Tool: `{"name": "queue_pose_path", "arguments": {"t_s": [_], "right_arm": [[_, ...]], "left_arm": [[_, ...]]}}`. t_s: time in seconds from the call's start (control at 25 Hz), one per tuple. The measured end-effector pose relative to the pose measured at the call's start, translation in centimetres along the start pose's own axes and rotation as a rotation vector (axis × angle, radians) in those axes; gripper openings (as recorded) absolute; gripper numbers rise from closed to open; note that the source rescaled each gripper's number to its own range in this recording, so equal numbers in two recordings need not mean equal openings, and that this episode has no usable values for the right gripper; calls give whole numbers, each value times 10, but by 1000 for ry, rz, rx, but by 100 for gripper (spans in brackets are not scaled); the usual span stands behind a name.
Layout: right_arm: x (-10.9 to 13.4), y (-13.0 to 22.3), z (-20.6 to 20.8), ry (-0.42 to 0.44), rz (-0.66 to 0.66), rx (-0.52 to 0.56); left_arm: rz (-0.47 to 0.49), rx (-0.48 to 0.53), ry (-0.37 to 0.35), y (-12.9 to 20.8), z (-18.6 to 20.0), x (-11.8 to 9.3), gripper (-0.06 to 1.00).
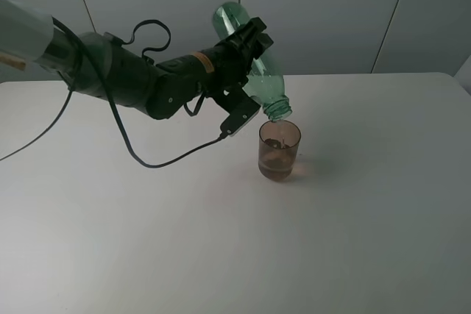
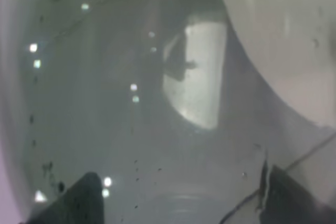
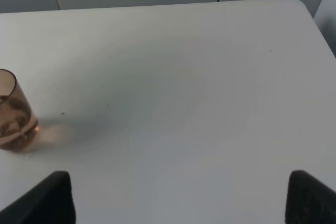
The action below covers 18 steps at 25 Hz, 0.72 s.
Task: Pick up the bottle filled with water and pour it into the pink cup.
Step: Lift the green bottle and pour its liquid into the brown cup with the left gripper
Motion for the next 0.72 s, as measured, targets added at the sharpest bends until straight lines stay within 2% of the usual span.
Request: {"name": "queue_pose_path", "arguments": {"t_s": [0.28,0.52,0.72], "right_arm": [[0,0,0,0,0,0],[0,0,0,0,0,0],[0,0,0,0,0,0]], "left_arm": [[-85,-53,-51,-11,0,9,4],[-127,-64,-96,-12,1,17,4],[-150,-53,-151,-7,5,31,4]]}}
Point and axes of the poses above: a point on each arm's last joint axis where the gripper is mounted, z pointing back along that axis away from the gripper, x along the wrist's bending axis when the last joint is at zero, y = z × x, the point moved 6 cm from there along -z, pointing out along that axis toward the gripper, and after that the axes turned 3 degrees about -z, right-handed, at the moved point
